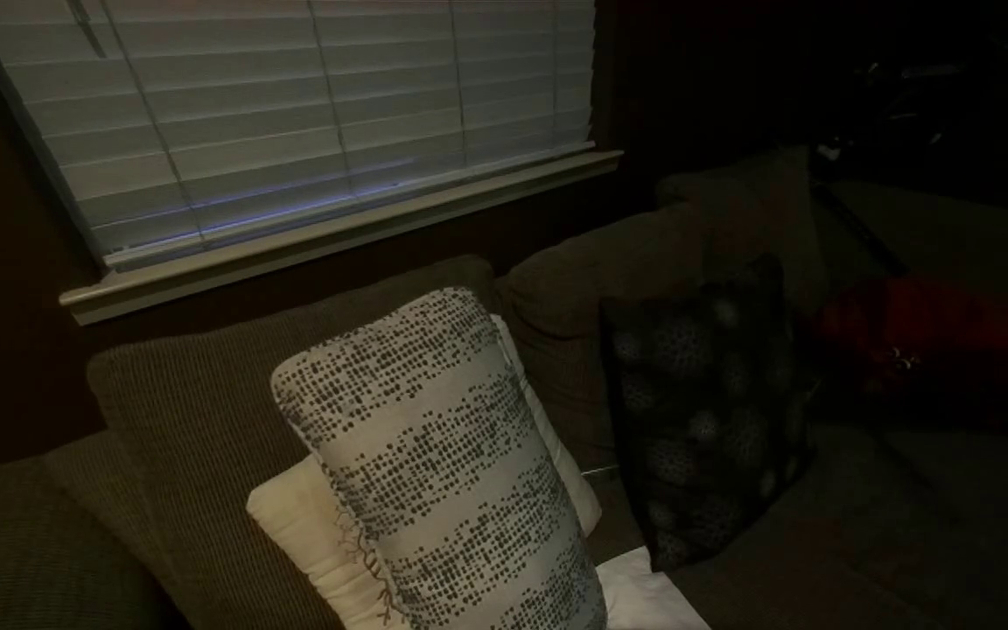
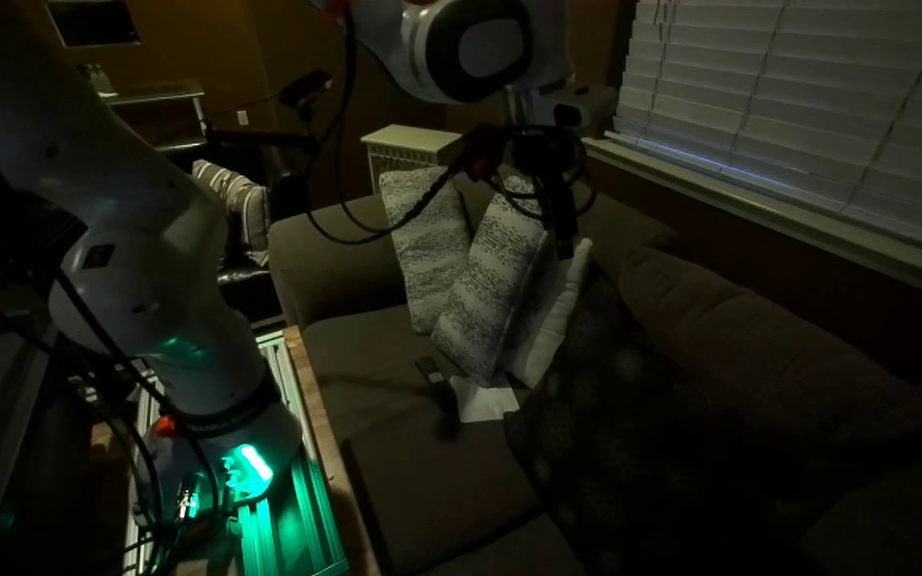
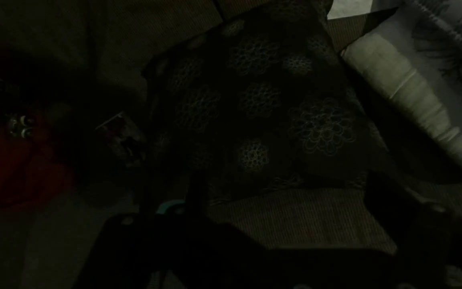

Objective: Turn the black pillow to the right

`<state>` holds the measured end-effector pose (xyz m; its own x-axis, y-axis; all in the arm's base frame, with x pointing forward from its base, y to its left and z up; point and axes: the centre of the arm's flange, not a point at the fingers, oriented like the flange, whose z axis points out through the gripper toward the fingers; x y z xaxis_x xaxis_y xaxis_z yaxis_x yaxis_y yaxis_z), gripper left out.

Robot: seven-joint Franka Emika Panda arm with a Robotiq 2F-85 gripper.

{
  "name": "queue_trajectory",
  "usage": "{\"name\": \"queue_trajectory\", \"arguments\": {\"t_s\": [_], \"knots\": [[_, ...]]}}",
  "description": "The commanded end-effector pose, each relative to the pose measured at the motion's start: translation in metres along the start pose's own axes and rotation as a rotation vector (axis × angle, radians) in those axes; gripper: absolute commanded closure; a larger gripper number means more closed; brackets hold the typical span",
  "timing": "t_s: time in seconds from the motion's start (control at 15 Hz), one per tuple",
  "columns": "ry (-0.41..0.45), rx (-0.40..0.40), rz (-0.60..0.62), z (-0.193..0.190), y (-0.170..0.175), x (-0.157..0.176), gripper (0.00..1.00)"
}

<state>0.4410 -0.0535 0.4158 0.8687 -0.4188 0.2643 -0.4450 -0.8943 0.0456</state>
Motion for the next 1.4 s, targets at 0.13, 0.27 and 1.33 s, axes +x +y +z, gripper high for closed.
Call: {"name": "queue_trajectory", "arguments": {"t_s": [0.13, 0.27, 1.33], "knots": [[-0.023, -0.034, 0.096, 0.046, -0.003, 0.063, 0.0], [-0.042, -0.046, 0.11, 0.062, -0.003, 0.078, 0.0], [-0.16, -0.083, 0.185, 0.183, -0.021, 0.129, 0.0]]}}
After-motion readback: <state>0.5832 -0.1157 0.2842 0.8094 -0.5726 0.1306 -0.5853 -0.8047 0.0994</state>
